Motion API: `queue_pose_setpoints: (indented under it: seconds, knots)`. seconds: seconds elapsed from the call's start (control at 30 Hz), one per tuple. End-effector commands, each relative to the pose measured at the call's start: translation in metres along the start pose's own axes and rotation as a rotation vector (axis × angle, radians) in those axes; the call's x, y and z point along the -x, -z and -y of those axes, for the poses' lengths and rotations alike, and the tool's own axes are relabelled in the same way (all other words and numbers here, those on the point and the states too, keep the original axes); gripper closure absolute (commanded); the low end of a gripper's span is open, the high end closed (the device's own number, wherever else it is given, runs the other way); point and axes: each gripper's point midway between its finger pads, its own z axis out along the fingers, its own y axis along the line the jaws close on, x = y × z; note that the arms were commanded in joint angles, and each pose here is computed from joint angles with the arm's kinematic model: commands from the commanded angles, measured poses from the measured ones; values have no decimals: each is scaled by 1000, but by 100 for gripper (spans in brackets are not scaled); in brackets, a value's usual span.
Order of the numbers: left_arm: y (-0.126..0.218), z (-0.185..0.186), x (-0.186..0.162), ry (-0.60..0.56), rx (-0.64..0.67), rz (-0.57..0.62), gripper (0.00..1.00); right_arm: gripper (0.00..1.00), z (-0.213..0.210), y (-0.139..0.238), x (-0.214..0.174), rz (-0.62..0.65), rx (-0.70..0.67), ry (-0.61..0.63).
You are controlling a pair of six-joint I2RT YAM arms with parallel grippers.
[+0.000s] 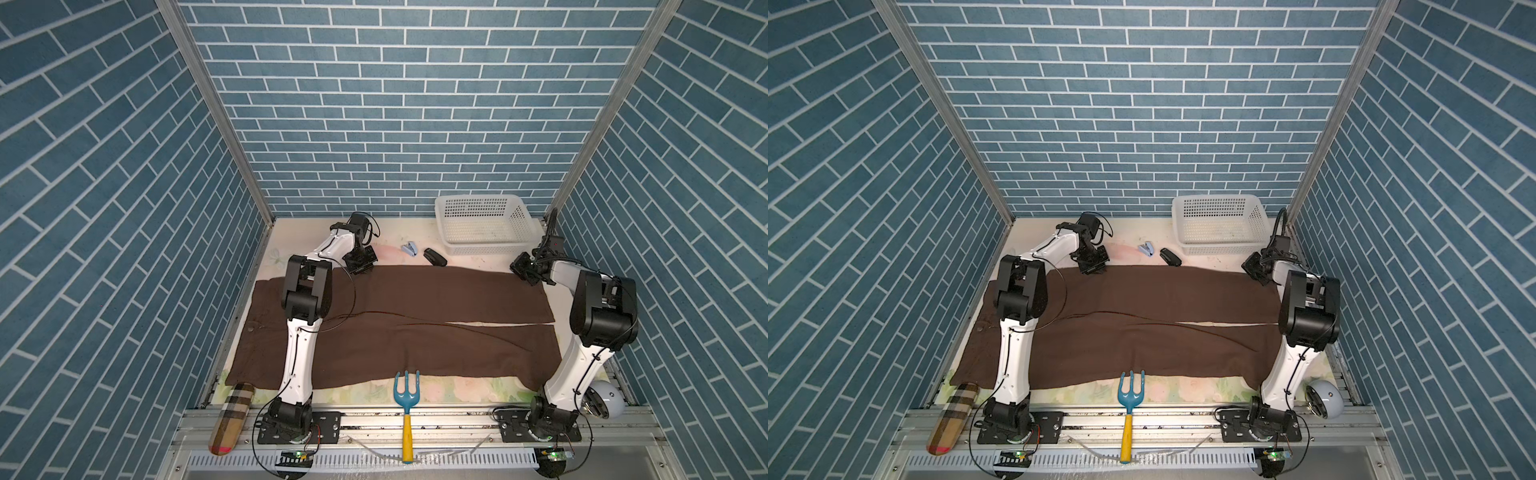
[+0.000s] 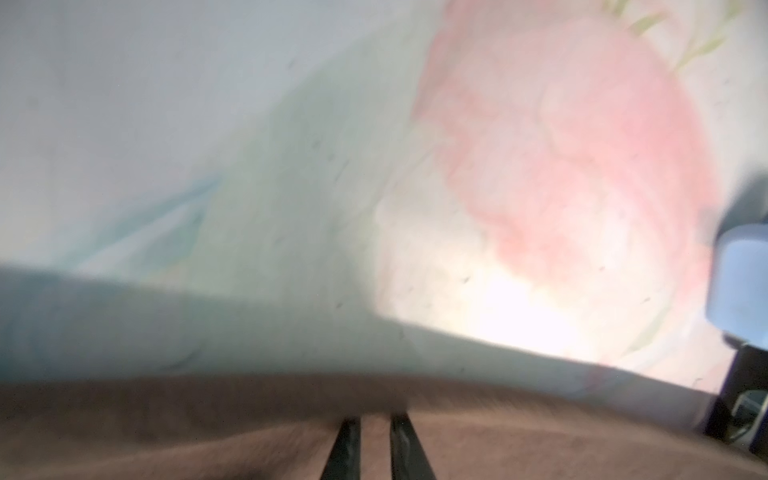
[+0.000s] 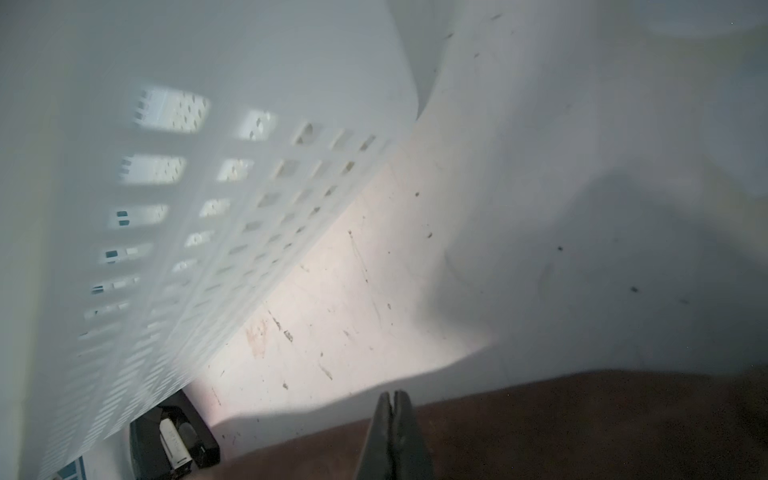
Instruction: Fold and stack the trousers
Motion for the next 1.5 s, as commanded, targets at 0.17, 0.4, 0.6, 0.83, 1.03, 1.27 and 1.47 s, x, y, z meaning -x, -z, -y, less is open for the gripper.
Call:
queue_pose_setpoints:
  seconds: [0.17,0.4,0.6,0.83,1.03,1.27,1.47]
  knots:
    - [38,9,-18,-13,-76,-20,83,100,15,70,-24,5,-153,27]
    - [80,-43,-57,2,4,17,81,100,57,122,-89,-124,-345,-18]
    - [96,-113,-92,118,95,46,80,58,102,155,-133,-223,-519,-81]
    - [94,-158,-138,177,156,37,80,100,125,152,-158,-301,-451,-245]
    - [73,-181,-163,238,173,-14,83,100,124,147,-162,-317,-427,-267]
    - [65,-192,-169,258,207,-33,85,100,136,122,-176,-359,-408,-350]
    - [66,-202,-163,286,198,-23,84,100,149,105,-144,-280,-406,-416]
